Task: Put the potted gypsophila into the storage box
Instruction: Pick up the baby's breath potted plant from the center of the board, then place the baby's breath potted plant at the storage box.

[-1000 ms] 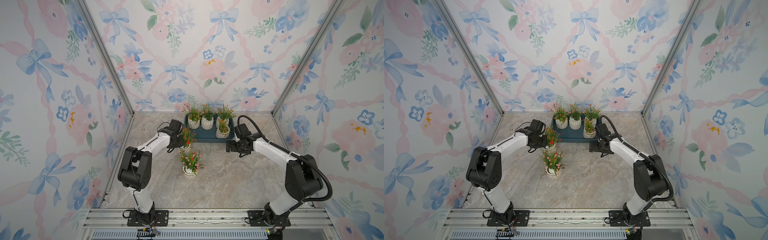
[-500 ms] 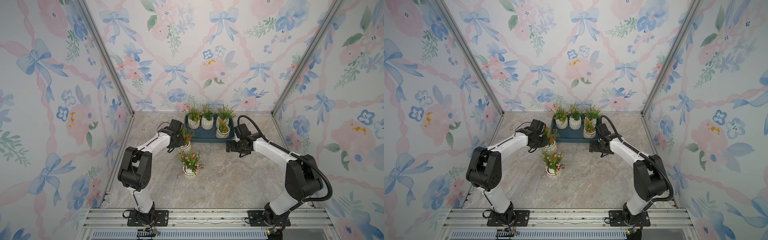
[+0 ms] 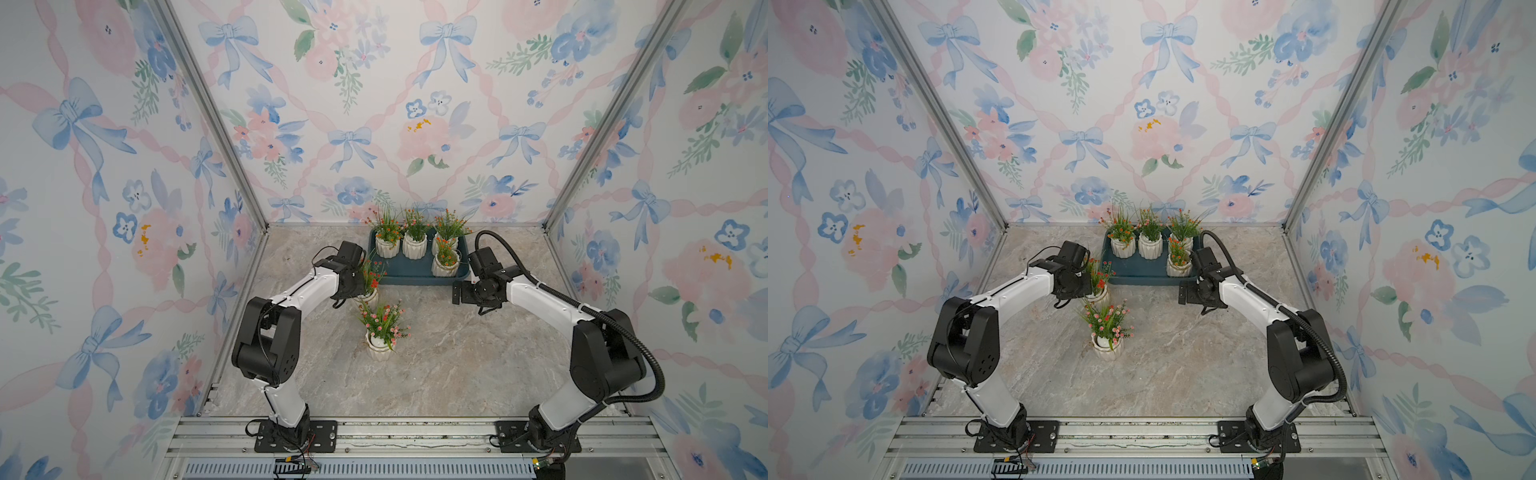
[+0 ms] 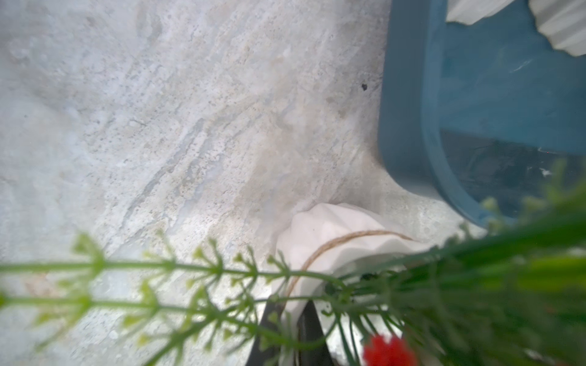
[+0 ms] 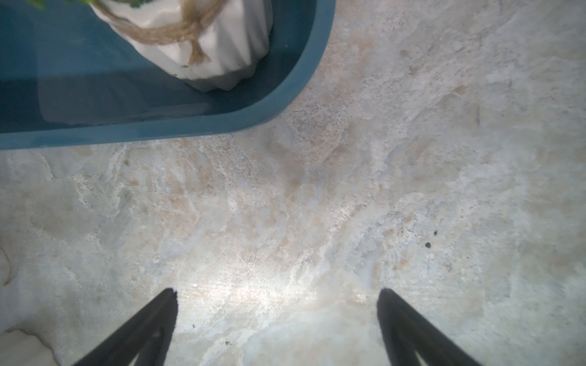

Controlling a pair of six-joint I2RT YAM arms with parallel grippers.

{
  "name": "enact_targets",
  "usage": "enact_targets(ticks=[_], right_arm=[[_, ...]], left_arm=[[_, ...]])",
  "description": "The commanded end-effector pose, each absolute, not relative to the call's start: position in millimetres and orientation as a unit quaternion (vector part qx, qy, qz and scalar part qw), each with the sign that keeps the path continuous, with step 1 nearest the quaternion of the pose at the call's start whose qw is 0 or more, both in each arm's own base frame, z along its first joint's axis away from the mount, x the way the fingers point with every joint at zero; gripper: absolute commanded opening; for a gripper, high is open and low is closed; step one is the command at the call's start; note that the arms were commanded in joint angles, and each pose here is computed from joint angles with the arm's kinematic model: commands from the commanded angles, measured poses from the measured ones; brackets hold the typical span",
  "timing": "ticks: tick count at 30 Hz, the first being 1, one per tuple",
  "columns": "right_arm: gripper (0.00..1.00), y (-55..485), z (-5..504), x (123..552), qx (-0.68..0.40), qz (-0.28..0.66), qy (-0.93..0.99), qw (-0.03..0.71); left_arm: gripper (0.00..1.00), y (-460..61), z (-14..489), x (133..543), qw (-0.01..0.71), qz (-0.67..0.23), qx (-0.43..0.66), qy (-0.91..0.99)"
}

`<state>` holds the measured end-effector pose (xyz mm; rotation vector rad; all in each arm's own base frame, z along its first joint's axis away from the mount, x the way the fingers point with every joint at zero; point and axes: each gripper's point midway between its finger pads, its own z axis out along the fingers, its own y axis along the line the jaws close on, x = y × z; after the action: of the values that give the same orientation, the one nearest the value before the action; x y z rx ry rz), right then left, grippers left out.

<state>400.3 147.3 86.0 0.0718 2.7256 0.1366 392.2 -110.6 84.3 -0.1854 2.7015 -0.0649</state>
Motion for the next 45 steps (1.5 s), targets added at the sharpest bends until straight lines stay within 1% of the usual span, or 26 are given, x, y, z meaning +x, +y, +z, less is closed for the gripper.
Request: enact_targets(ticks=[1, 8, 16, 23, 29, 33, 45], right_arm=[[1.00, 145.1, 73.7, 399.6, 0.034, 0.044, 0.981, 0.187], [1.00, 145.6, 74.8, 397.9, 0.034, 0.045, 0.981, 0.187], [1.00, 143.6, 77.5, 396.0, 0.033, 0.044, 0.980, 0.191], [1.00, 144.2, 81.3, 395.6, 0.029, 0.046, 0.980, 0.192], [1.00, 139.6, 82.6, 392.9, 0.034, 0.045, 0.980, 0.193], [1.00, 135.5, 82.1, 391.4, 0.036, 0.041, 0.980, 0.192], [1.00, 126.3, 84.0, 390.1, 0.043, 0.036, 0.980, 0.190]], left_arm=[[0.00, -100.7, 97.6, 379.9, 0.211, -0.006, -0.062, 0.975], [0.00, -105.3, 138.7, 394.6, 0.251, -0.021, -0.058, 0.966], [0.00, -113.5, 172.9, 413.5, 0.285, -0.037, -0.052, 0.956], [0.00, -129.9, 212.3, 450.5, 0.325, -0.054, -0.029, 0.944], [0.00, -140.4, 232.4, 480.5, 0.344, -0.057, -0.014, 0.937], [0.00, -151.7, 231.2, 493.8, 0.345, -0.067, -0.007, 0.936], [0.00, -197.6, 203.5, 523.5, 0.334, -0.081, 0.026, 0.939]])
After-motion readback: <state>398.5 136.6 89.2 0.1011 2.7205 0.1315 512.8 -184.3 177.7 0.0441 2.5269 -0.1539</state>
